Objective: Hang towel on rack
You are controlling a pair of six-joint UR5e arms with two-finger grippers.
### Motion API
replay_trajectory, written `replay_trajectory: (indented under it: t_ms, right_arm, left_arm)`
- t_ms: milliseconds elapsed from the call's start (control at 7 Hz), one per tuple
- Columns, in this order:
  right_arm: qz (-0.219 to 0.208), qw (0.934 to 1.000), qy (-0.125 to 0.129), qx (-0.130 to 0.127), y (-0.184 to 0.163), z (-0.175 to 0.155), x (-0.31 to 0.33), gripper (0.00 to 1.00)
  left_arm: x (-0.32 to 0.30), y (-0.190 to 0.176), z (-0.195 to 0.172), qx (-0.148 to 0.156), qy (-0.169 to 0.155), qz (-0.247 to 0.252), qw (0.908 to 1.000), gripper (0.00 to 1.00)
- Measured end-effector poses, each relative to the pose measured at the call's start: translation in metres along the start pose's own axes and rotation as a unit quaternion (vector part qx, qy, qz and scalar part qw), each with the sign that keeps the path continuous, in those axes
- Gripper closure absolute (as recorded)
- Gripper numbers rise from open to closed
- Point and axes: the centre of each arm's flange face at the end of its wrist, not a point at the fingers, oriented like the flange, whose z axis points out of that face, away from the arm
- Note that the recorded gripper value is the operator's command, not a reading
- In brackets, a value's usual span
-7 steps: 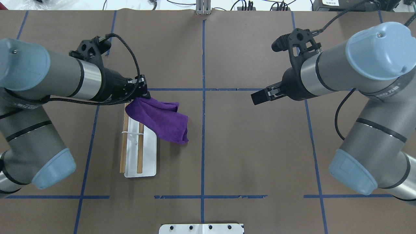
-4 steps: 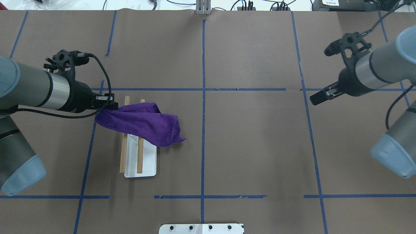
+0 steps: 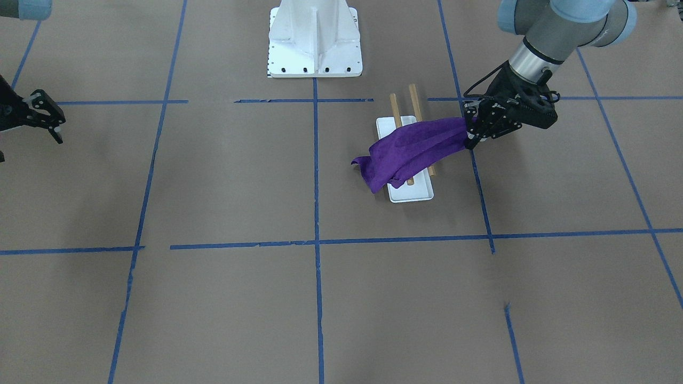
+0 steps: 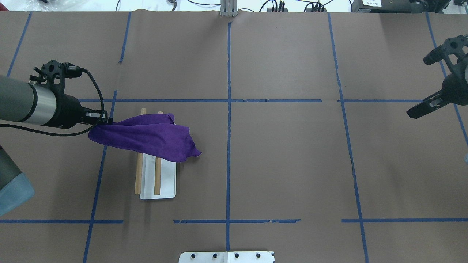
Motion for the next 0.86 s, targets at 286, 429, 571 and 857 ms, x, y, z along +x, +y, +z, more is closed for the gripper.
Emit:
replay_trajectory:
  t_ms: [286,429,571,857]
  right_arm:
    - [-0.017,0.9998,-0.001,-0.013,0.007,0.008,0.041,0.00]
    - [-0.022,0.9996,-0.003,-0.017,0.010,0.011,0.056,0.00]
    - [-0.019,0.9996,-0.003,-0.020,0.012,0.013,0.065,0.00]
    - [0.009,0.9991,0.007,-0.041,0.025,0.030,0.103,0.00]
  left_arm:
    - [-0.015,-0.006,0.006,0.001,-0.012,0.013,0.9998,1.00]
    - [-0.021,-0.008,0.010,0.002,-0.015,0.016,0.9998,0.84]
    - [-0.025,-0.010,0.013,0.002,-0.017,0.016,0.9997,0.01]
    - [-0.031,-0.012,0.018,0.000,-0.023,0.037,0.9990,0.00]
